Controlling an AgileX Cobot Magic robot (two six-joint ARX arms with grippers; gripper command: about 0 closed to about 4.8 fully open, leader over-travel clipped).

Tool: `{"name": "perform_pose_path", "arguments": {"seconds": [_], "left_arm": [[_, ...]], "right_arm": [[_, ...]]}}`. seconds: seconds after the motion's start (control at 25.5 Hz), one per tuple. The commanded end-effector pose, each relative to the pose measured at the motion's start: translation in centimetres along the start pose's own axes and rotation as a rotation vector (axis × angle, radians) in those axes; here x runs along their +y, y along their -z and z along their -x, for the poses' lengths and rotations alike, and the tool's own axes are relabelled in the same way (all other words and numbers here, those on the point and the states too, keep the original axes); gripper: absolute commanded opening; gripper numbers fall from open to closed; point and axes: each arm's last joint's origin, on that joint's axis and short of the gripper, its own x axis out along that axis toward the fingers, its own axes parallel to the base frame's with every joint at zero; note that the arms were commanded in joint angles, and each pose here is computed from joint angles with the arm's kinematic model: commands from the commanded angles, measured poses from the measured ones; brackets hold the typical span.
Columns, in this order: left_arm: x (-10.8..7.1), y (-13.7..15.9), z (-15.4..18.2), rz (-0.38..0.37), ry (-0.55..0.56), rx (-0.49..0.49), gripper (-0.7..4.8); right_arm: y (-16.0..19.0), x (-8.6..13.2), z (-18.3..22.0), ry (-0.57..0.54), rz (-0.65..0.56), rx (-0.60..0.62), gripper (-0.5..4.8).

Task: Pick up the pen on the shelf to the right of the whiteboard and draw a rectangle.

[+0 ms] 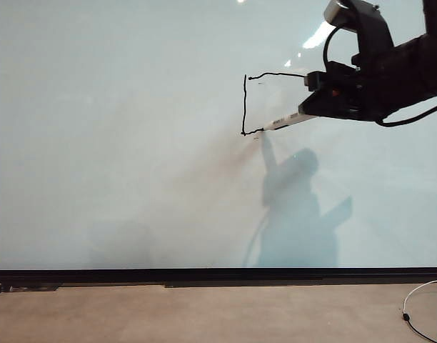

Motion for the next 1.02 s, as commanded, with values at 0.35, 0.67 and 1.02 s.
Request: {"name": "perform_pose_path", "arguments": {"seconds": [0.35,0.67,1.02], "left_arm": [[0.0,-0.2,0.0,-0.005,0.000,-0.009,-0.04],[0.0,-0.2,0.0,-0.005,0.000,-0.009,-0.04],[0.0,-0.2,0.0,-0.005,0.000,-0.009,-0.05]], "right_arm": [[-0.1,-0.7,0.8,0.052,0.006,-0.016,-0.06],[0.0,-1.4,1.4,0.080,0.007,-0.017,-0.05],[0.2,-2.0,2.3,0.111,0.006,-0.017,-0.06]]}}
